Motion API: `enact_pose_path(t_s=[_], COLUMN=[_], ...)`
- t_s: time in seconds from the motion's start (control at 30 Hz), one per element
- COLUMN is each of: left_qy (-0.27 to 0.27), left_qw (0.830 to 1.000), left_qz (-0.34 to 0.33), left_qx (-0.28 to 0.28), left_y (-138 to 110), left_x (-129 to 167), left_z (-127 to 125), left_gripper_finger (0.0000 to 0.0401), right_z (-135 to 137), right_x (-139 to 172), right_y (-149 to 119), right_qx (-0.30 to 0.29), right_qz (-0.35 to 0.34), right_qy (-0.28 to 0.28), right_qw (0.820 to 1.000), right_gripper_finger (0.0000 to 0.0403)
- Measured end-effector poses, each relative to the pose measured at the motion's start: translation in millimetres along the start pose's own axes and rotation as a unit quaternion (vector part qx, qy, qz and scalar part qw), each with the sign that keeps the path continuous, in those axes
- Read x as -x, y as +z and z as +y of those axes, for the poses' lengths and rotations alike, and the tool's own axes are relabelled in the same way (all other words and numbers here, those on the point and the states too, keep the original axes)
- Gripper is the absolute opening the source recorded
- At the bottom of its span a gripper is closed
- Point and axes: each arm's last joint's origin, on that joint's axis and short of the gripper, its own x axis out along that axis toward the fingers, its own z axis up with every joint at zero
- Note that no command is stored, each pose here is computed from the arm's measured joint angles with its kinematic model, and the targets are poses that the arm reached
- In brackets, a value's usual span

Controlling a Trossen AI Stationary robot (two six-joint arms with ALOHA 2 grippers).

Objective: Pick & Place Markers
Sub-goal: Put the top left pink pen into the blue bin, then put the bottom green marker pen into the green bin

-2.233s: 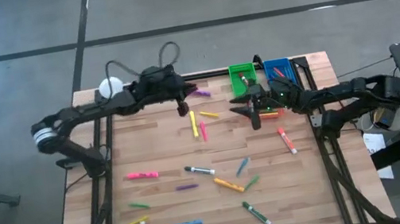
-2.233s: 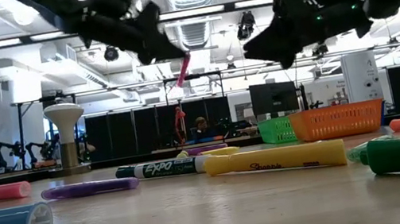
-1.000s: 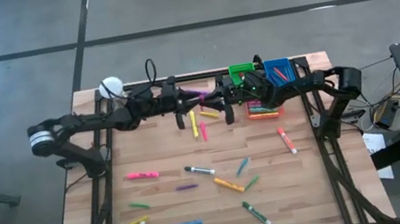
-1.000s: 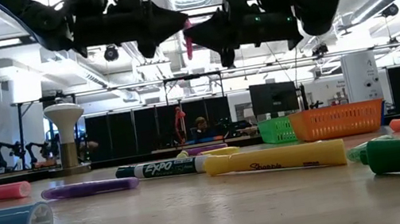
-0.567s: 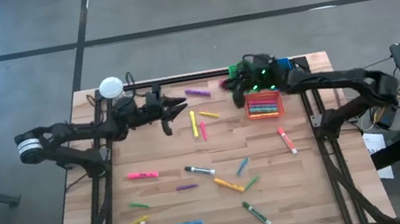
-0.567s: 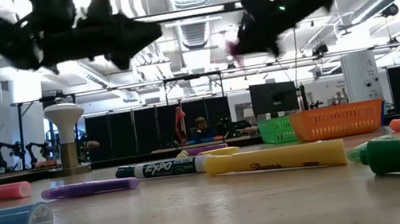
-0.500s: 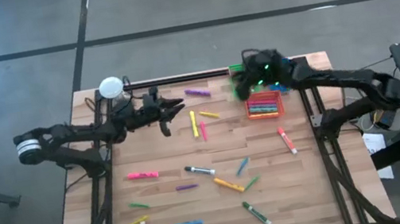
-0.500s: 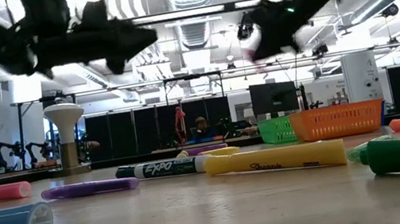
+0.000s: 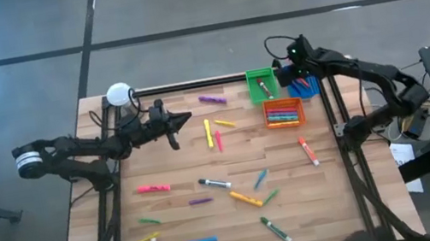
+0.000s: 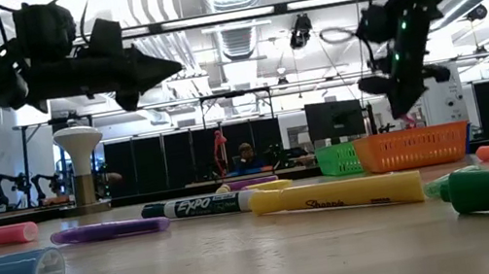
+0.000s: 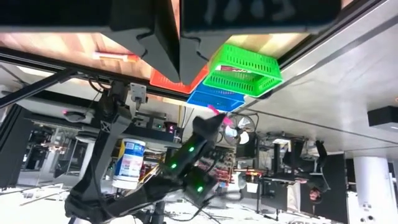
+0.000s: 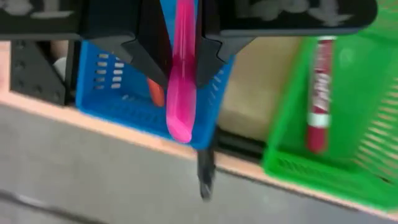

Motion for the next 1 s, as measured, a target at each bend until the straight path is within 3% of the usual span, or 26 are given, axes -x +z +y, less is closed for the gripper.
enact_pose_path(t_s=[0.23,0.53,0.77,1.0], left_qy=[0.001,0.001,0.002,0.018], left_qw=[1.000,1.000,1.000,1.000], left_qz=[0.005,0.005,0.014,0.014], left_qx=[0.008,0.021,0.013,0.001], left_y=[-2.0,-2.1,-6.5,-10.4], left_x=[1.2,1.2,4.1,9.3], left_z=[0.1,0.1,0.3,6.0], left_gripper_finger=[0.0000,0.0000,0.0000,0.0000], right_z=[-2.9,-1.4,0.7,37.8], right_x=[-39.5,-41.4,-16.6,43.4], right_y=[-8.9,-4.7,-2.3,-20.0], right_qx=[0.003,-0.009,0.001,0.062], right_qz=[0.071,0.096,0.084,0.015], right_qy=[-0.033,-0.043,-0.033,0.056], right_qw=[0.997,0.994,0.996,0.996], right_gripper_finger=[0.0050,0.0101,0.0127,0.0076])
